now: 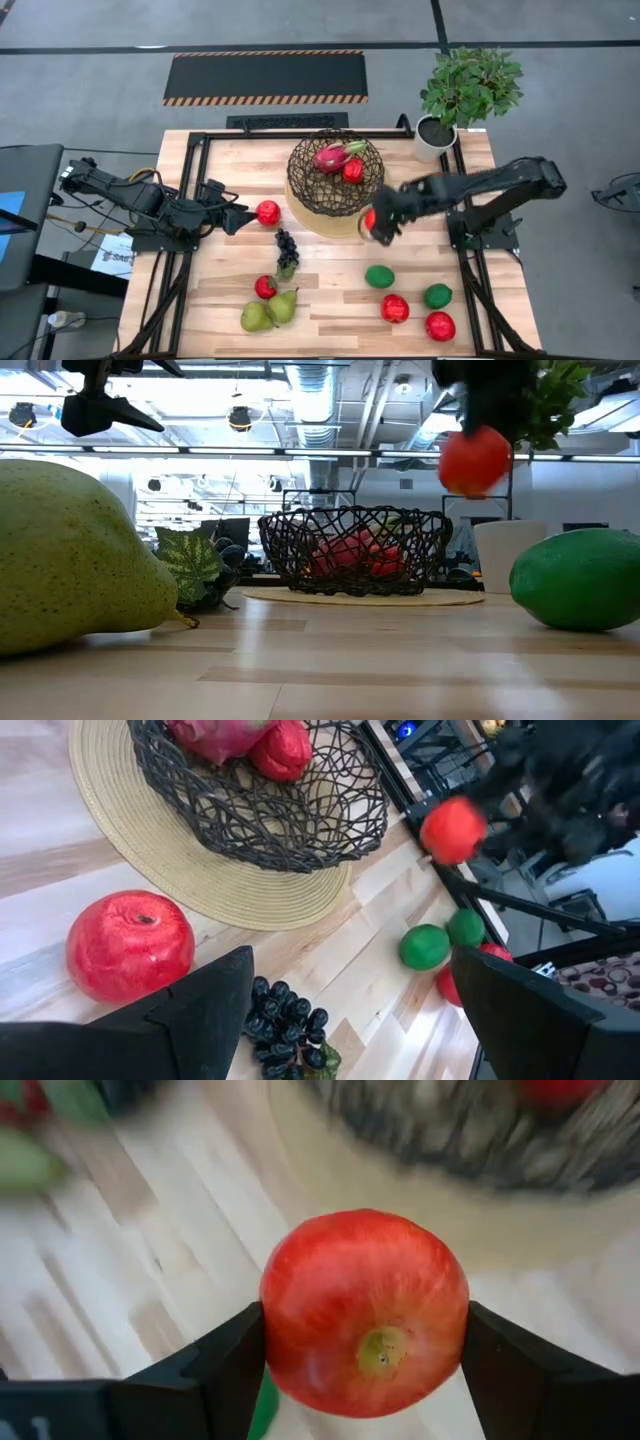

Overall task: Build produce basket
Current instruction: Put the red apple into the black wire basket

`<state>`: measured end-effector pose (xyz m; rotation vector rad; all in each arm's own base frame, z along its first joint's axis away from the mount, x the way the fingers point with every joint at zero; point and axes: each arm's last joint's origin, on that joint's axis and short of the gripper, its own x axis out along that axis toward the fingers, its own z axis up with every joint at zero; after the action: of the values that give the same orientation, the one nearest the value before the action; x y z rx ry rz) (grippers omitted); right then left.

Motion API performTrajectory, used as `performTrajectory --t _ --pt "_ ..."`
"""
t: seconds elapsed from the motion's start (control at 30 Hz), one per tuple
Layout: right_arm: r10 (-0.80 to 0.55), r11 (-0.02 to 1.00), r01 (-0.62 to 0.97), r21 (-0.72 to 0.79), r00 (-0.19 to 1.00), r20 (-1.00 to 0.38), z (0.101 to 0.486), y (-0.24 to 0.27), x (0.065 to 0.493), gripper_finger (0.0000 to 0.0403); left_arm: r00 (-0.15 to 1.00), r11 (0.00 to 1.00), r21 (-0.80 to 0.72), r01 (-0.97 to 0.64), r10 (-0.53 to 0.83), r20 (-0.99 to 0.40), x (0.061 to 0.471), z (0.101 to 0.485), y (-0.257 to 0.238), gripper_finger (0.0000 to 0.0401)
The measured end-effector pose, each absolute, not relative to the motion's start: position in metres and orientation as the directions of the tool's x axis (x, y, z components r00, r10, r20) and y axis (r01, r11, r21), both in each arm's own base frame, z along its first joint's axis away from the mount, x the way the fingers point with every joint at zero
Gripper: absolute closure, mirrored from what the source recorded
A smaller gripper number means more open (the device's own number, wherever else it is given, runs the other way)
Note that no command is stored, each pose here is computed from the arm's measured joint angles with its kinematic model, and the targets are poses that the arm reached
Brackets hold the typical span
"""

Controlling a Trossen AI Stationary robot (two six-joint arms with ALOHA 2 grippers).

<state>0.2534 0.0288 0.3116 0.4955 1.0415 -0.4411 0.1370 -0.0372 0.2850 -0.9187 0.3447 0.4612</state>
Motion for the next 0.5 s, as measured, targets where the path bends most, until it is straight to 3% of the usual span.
performTrajectory --t 0.1,0.23,0.5 --pt "-0.205 0.795 0.585 0.158 0.505 -0.838 0.339 0.003 0.255 0.0115 0.849 0.519 -0.676 -0.523 0.245 -0.469 0.137 0.285 -0.037 0.0077" --pt "-0.311 0.768 0.632 0.102 0.508 -0.803 0.353 -0.038 0.263 0.0115 0.847 0.510 -0.679 -0.528 0.259 -0.464 0.137 0.285 -0.036 0.0077" --pt "-0.301 0.725 0.688 0.018 0.340 -0.891 0.313 -0.107 0.291 0.0115 0.845 0.501 -0.682 -0.532 0.265 -0.465 0.137 0.285 -0.036 0.0077"
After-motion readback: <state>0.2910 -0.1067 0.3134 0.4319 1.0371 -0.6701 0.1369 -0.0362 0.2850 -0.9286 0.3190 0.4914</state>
